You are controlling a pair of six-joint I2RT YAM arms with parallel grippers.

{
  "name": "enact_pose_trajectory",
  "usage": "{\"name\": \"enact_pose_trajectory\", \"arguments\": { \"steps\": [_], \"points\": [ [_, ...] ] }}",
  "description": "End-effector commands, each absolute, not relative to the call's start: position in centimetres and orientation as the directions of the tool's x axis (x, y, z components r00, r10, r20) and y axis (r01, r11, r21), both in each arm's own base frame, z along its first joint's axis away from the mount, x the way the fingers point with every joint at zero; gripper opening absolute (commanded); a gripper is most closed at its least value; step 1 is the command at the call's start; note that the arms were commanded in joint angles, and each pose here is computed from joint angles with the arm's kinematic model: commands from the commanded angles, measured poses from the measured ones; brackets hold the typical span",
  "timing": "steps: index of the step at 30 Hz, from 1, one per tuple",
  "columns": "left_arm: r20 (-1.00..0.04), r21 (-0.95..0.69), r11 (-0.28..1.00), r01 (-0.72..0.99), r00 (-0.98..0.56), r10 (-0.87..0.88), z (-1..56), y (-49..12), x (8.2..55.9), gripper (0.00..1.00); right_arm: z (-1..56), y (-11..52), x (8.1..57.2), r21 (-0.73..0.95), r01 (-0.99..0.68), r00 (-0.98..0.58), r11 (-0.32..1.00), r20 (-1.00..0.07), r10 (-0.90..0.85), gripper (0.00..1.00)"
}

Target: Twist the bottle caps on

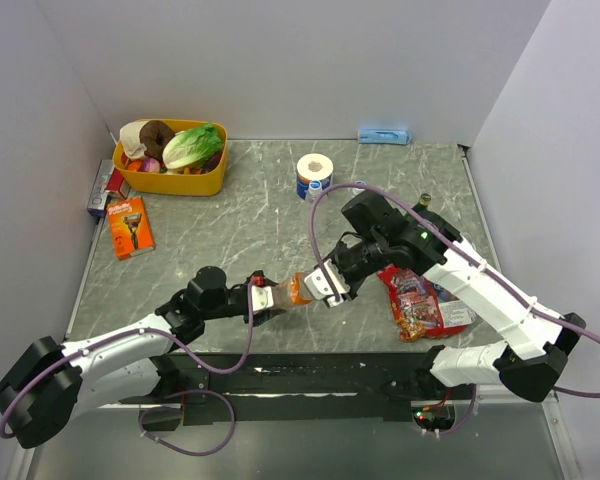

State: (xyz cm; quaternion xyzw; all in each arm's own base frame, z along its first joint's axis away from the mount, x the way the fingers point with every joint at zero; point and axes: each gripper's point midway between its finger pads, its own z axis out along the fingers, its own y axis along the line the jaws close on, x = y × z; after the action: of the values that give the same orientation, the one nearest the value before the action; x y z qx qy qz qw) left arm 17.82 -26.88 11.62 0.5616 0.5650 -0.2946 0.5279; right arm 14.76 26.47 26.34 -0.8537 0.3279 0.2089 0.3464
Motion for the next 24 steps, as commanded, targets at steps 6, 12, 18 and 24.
{"name": "enact_pose_trajectory", "arguments": {
  "steps": [6,12,18,24],
  "points": [
    [-0.949,0.309,0.424,0.851,0.243,0.203,18.1,-27.2,22.0,0.01,25.5,28.3,17.5,-0.231,-0.941,0.338,-0.248,-0.692,-0.638,0.17],
    [-0.960,0.280,0.642,0.714,0.199,0.198,20.5,-25.6,25.8,0.01,24.7,28.7,18.5,0.172,-0.967,-0.255,0.188,-0.679,-0.689,0.10],
    [-0.956,0.293,0.709,0.641,0.180,0.232,21.1,-25.1,27.1,0.01,22.7,27.1,20.8,0.544,-0.629,-0.777,0.556,-0.406,-0.481,0.06],
    [-0.941,0.315,0.687,0.655,0.123,0.314,18.9,-24.9,27.1,0.01,24.7,28.9,22.3,0.596,-0.575,-0.818,0.561,-0.391,-0.422,0.01]
  ]
}}
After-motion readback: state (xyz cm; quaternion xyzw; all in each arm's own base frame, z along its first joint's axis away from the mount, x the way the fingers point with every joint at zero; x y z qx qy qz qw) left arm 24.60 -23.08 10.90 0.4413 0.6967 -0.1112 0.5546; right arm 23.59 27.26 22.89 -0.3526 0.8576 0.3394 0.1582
